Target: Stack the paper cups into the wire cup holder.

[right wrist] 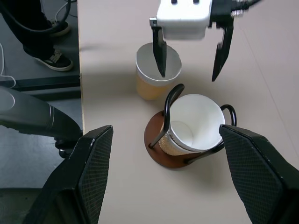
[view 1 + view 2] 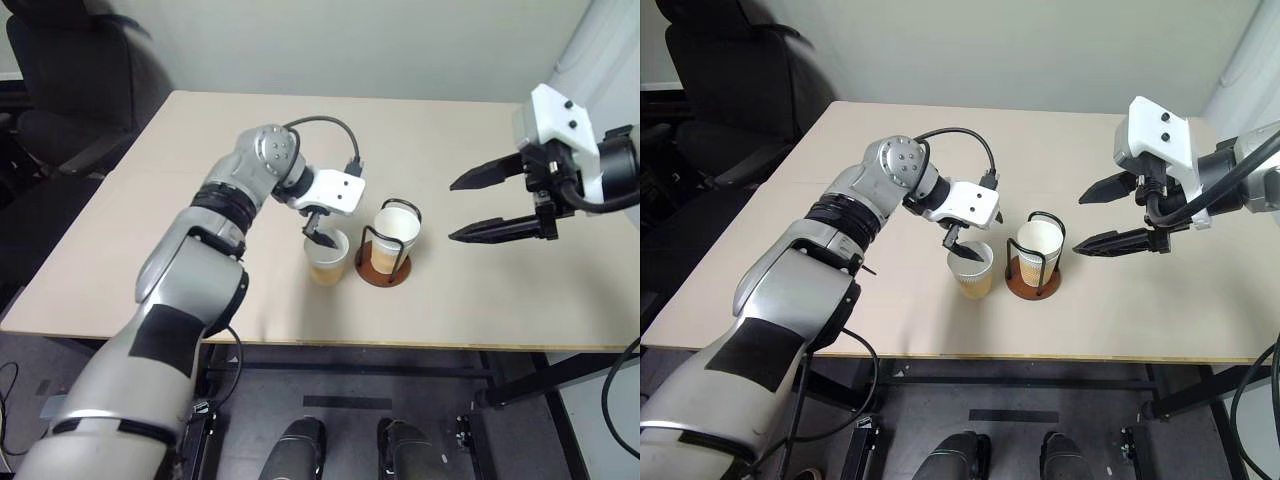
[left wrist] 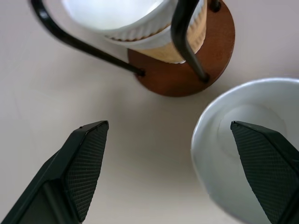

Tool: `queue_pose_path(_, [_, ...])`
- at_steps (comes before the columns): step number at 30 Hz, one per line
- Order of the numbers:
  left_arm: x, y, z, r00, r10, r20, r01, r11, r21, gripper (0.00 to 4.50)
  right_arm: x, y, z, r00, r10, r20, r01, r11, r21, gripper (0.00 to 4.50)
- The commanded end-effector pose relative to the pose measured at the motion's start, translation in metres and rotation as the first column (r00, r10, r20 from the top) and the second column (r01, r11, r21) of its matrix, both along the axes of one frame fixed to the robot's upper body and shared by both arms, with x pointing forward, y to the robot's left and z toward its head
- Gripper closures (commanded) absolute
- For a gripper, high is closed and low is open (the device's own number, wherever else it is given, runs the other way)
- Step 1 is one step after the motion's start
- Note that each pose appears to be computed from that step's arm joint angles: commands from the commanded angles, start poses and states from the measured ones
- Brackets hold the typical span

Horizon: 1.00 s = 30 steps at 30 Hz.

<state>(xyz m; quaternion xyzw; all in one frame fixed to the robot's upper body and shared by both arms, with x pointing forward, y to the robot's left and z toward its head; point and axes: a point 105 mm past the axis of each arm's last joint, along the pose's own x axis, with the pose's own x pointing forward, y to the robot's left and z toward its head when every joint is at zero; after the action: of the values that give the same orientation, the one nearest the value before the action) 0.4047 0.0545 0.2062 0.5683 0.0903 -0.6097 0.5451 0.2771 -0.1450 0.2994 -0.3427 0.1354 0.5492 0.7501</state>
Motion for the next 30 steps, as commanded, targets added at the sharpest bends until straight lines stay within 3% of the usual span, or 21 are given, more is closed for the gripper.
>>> queue_pose_path(1, [0.004, -0.004, 0.000, 0.999, 0.026, 0.018, -0.026, 0.999, -0.022, 0.00, -0.005, 0.004, 0.009, 0.998, 0.027, 0.056, -0.028, 1.000, 0.012, 0.84])
queue_pose_path(6, [0.010, -0.010, -0.018, 0.996, 0.081, 0.032, -0.080, 0.996, -0.028, 0.00, -0.003, 0.006, 0.006, 0.998, 0.027, 0.056, -0.029, 0.999, 0.035, 0.84])
queue_pose_path(9, [0.010, -0.009, -0.027, 0.994, 0.105, -0.001, -0.105, 0.994, -0.033, 0.57, -0.002, 0.002, 0.003, 0.999, 0.009, 0.040, -0.011, 0.999, 0.048, 0.80])
queue_pose_path(20, [0.004, 0.014, -0.005, 0.987, 0.118, -0.105, -0.125, 0.990, -0.067, 4.49, 0.016, -0.038, -0.023, 0.987, -0.149, -0.065, 0.156, 0.979, 0.133, 0.80])
queue_pose_path(30, [-0.006, 0.032, 0.052, 0.984, 0.102, -0.147, -0.122, 0.984, -0.132, 4.49, 0.027, -0.050, -0.023, 0.984, -0.164, -0.068, 0.173, 0.973, 0.154, 0.80])
